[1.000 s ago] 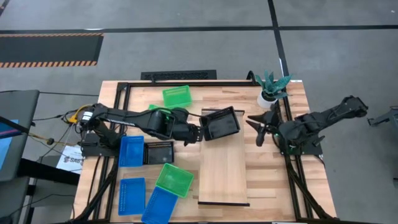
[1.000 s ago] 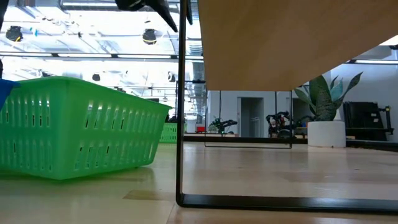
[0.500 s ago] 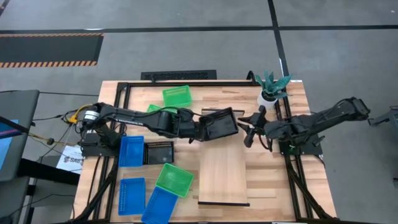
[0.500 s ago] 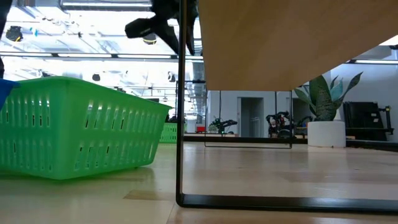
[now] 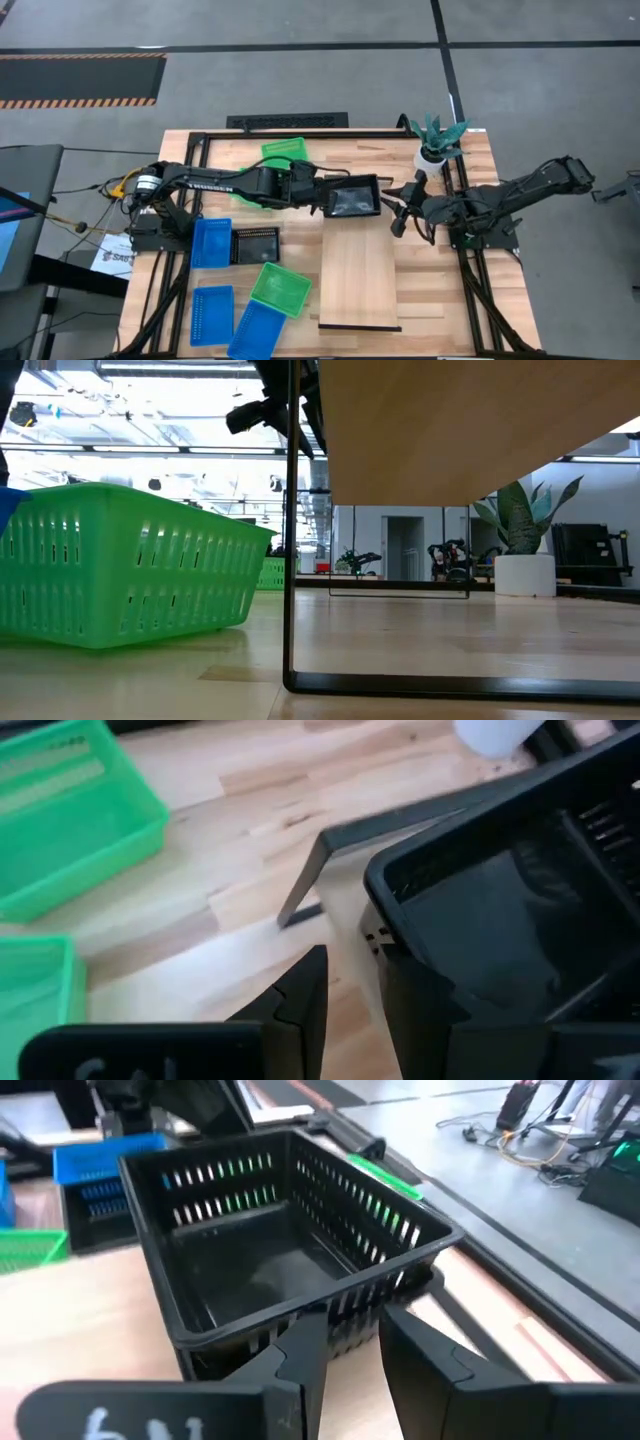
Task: Stack baskets on shelf by color
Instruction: Stack the top black bin into the black bin on the shelf
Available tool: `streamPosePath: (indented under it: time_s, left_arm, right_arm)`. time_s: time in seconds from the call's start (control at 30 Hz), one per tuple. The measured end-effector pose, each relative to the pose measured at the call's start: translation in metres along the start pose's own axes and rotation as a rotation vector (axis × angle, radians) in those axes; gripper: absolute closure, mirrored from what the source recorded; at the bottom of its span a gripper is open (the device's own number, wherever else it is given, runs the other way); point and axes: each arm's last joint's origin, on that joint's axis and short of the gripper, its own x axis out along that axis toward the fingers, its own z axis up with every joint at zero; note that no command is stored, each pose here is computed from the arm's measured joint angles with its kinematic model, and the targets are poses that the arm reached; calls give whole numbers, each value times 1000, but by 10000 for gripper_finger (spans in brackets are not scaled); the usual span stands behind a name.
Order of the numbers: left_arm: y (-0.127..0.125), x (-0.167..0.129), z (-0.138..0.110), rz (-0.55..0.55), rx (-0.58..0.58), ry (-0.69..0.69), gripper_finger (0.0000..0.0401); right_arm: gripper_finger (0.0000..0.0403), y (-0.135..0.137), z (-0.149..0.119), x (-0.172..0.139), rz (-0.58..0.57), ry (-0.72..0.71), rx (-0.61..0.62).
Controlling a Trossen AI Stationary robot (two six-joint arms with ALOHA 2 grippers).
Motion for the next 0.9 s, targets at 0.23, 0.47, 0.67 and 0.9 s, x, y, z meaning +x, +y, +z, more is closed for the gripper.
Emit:
streamPosePath:
  time_s: [0.23, 0.47, 0.67, 0.9]
  left_arm:
    - [-3, 3, 8, -43, 3, -37, 321]
    - [-3, 2, 8, -41, 41, -35, 321]
    - [-3, 2, 8, -39, 64, -35, 321]
    - [-2, 2, 7, -39, 93, -28, 321]
  right_arm:
    - [285, -11, 5, -12, -32, -40, 25]
    - [285, -14, 0, -14, -33, 7, 28]
    - [285, -14, -6, -12, -90, 32, 12]
    - [285, -5, -3, -22, -39, -22, 27]
